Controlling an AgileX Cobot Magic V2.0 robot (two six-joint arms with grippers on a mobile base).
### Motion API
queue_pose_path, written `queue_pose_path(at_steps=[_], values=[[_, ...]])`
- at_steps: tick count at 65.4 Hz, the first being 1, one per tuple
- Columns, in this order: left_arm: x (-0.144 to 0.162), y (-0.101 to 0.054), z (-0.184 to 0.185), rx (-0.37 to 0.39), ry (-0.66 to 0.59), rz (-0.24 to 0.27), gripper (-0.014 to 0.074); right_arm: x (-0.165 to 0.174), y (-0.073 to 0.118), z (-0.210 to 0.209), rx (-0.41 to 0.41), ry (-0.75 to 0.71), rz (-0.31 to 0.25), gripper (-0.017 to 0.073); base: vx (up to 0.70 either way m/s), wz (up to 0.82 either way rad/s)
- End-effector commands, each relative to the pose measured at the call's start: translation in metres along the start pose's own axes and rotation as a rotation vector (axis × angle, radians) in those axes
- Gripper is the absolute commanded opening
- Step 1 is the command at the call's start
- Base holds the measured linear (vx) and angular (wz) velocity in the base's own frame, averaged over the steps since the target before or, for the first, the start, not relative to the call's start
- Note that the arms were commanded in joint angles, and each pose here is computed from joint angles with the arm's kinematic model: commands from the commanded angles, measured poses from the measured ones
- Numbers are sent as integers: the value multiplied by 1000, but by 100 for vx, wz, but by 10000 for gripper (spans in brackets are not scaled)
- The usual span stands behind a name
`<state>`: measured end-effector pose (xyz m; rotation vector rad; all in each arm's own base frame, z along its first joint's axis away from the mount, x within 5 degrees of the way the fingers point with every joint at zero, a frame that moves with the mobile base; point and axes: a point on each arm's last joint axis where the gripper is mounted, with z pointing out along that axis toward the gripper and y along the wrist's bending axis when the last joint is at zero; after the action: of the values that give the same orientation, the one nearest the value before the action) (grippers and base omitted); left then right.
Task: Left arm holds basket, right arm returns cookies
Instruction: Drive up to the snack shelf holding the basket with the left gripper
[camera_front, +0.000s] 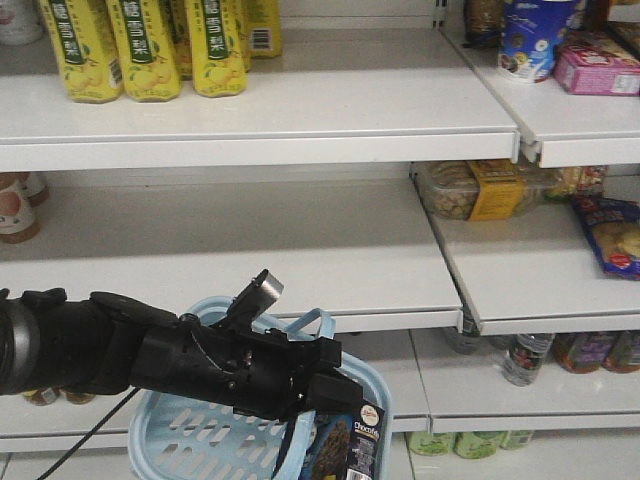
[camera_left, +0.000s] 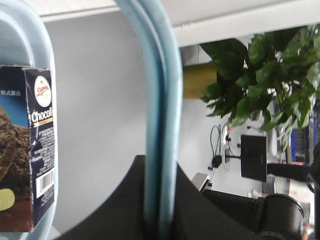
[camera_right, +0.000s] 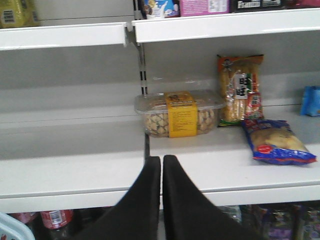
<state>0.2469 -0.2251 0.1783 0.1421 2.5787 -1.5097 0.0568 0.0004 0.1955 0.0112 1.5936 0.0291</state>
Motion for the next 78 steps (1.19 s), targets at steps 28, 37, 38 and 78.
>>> queue_pose_path(at_steps=[28,37,38,78], values=[[-3,-26,-9,114,-17,26,-6,-8,1,-1,-5,-87,-12,-9,12,15],[-3,-26,-9,114,-17,26,-6,-8,1,-1,-5,-87,-12,-9,12,1],[-3,-26,-9,114,-17,26,-6,-8,1,-1,-5,-87,-12,-9,10,1],[-3,-26,-9,114,-17,26,-6,-8,1,-1,-5,-87,-12,-9,7,0]])
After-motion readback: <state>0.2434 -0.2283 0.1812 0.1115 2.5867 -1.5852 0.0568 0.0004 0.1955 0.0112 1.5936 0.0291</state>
